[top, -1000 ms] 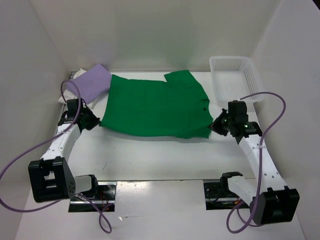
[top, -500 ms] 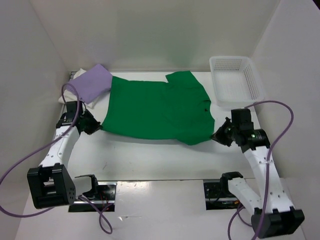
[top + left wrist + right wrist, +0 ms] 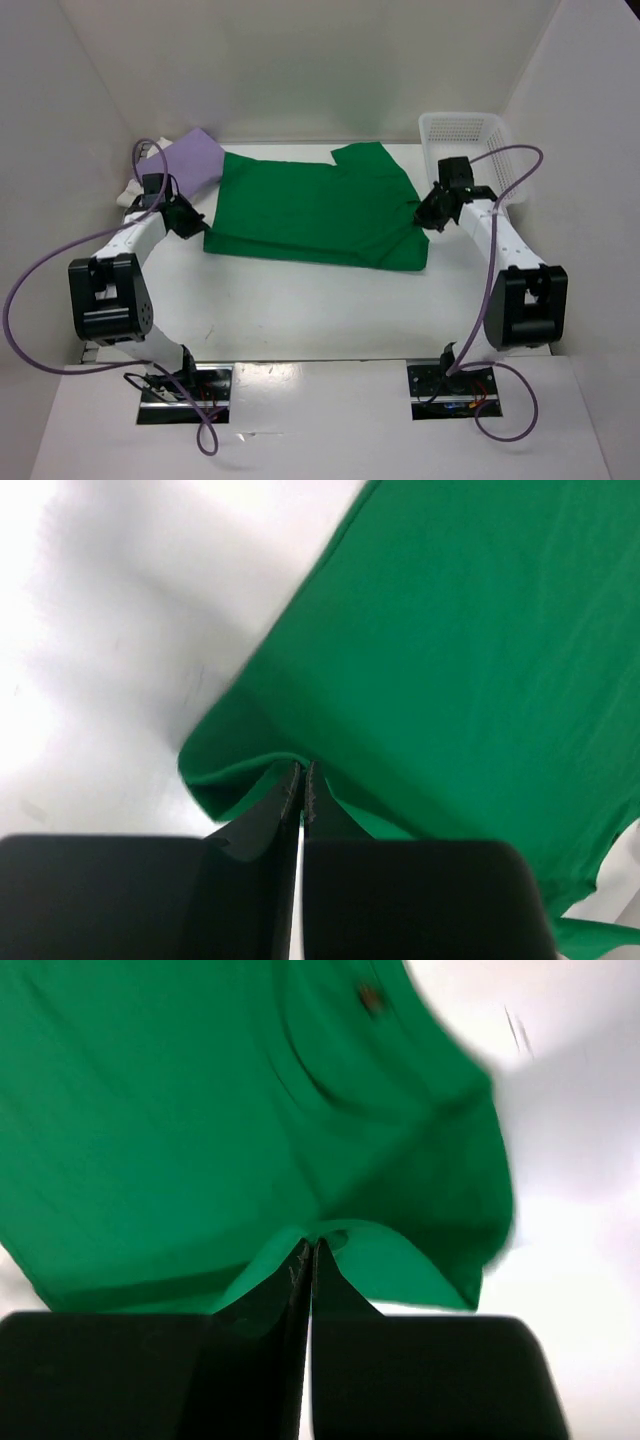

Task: Fold and stack the t-shirts
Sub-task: Fold the flattened tshirt in 1/3 of the way

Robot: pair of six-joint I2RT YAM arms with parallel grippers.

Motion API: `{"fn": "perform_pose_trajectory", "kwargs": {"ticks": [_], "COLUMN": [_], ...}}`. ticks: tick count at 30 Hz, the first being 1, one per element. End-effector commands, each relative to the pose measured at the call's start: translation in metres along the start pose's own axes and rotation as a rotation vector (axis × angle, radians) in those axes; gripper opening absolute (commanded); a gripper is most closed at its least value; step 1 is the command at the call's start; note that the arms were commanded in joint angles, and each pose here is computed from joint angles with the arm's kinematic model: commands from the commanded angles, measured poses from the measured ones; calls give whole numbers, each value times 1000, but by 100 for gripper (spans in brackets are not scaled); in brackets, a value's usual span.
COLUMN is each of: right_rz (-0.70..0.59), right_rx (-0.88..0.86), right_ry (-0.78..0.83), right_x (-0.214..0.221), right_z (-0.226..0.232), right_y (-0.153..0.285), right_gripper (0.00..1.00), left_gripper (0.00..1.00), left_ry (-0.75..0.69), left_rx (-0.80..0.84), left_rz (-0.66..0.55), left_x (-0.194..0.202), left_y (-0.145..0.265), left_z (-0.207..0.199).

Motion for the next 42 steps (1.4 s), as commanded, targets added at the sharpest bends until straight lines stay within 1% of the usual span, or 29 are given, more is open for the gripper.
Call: {"fn": "perform_pose_trajectory", "kwargs": {"ticks": [1, 2, 7, 8, 9, 15, 16, 17, 18, 19, 20, 21, 24, 25, 26, 27, 28, 30, 31, 32, 33, 34, 35, 36, 37, 38, 40, 41, 42], "right_rz": [-143, -124, -141, -145, -146, -166, -158, -157, -152, -149, -149, -149, -153, -175, -175, -178, -193, -165, -162, -123, -118, -86, -81, -74, -48, -36, -9, 2, 0], "right_rx": [-87, -61, -46, -53, -54, -78, -67, -65, -58, -54, -54, -54, -78, -105, -106, -109, -130, -170, -191, -176, -213, -199, -211, -233, -231, -231, -234, -233, -237], "right_ry": [29, 29, 39, 39, 39, 57, 57, 66, 66, 66, 66, 66, 67, 67, 67, 67, 67, 59, 47, 47, 57, 64, 61, 73, 84, 83, 103, 100, 100], "right_x": [-39, -40, -58, -61, -66, -84, -84, -86, -85, -85, -85, -85, -84, -86, -84, -82, -83, -70, -67, -52, -44, -27, -19, -11, 4, 12, 27, 33, 34], "right_z": [35, 35, 54, 58, 64, 87, 87, 88, 87, 87, 87, 87, 88, 92, 89, 88, 89, 81, 79, 68, 68, 60, 59, 59, 55, 53, 46, 44, 42], "right_y": [-8, -22, -48, -52, -59, -71, -80, -81, -85, -89, -89, -89, -78, -66, -62, -57, -51, -37, -33, -38, -25, -28, -26, -16, -19, -17, -16, -15, -12], "right_gripper": [1, 1, 1, 1, 1, 1, 1, 4, 5, 8, 15, 19, 26, 28, 30, 34, 34, 34, 32, 29, 25, 15, 10, 6, 2, 2, 1, 1, 1], "left_gripper": [0, 0, 0, 0, 0, 0, 0, 0, 3, 11, 19, 22, 24, 28, 29, 29, 29, 33, 33, 34, 36, 36, 36, 36, 37, 40, 40, 26, 6], "left_ry": [14, 15, 11, 9, 3, 6, 14, 14, 14, 14, 14, 13, 7, -5, -6, -15, -13, -12, -11, -10, -8, 0, 1, 4, 17, 26, 37, 47, 48], "left_rx": [15, 4, -27, -31, -40, -60, -56, -47, -47, -47, -47, -41, -38, -44, -45, -47, -56, -58, -63, -56, -61, -47, -33, -43, -36, -27, -1, 12, 21], "left_rz": [-72, -74, -54, -70, -52, -32, -40, -35, -35, -35, -35, -47, -101, -110, -131, -130, -111, -107, -96, -80, -69, -62, -50, -30, -20, -17, -4, 1, 7], "left_x": [-29, -32, -44, -51, -49, -48, -49, -50, -50, -50, -50, -53, -57, -56, -56, -53, -45, -37, -31, -20, -14, -10, -5, 5, 9, 12, 18, 18, 21], "left_y": [-15, -19, -49, -51, -59, -73, -73, -75, -75, -75, -75, -71, -51, -46, -38, -35, -36, -30, -29, -28, -27, -27, -25, -28, -27, -28, -31, -33, -34], "left_z": [-9, -9, -6, -9, -6, -2, -3, -4, -4, -4, -4, -6, -9, -8, -9, -8, -3, -1, 2, 6, 9, 9, 9, 14, 15, 15, 15, 14, 14]}}
Point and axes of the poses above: each gripper's point midway between its finger pads, its own y axis back along the fingers, its own z axis along the line the jaws close on, x = y × z, the point moved 8 cm from there along y, back along the fingers, and after that the axes turned 12 degrees about -y, right-handed, at the moved point
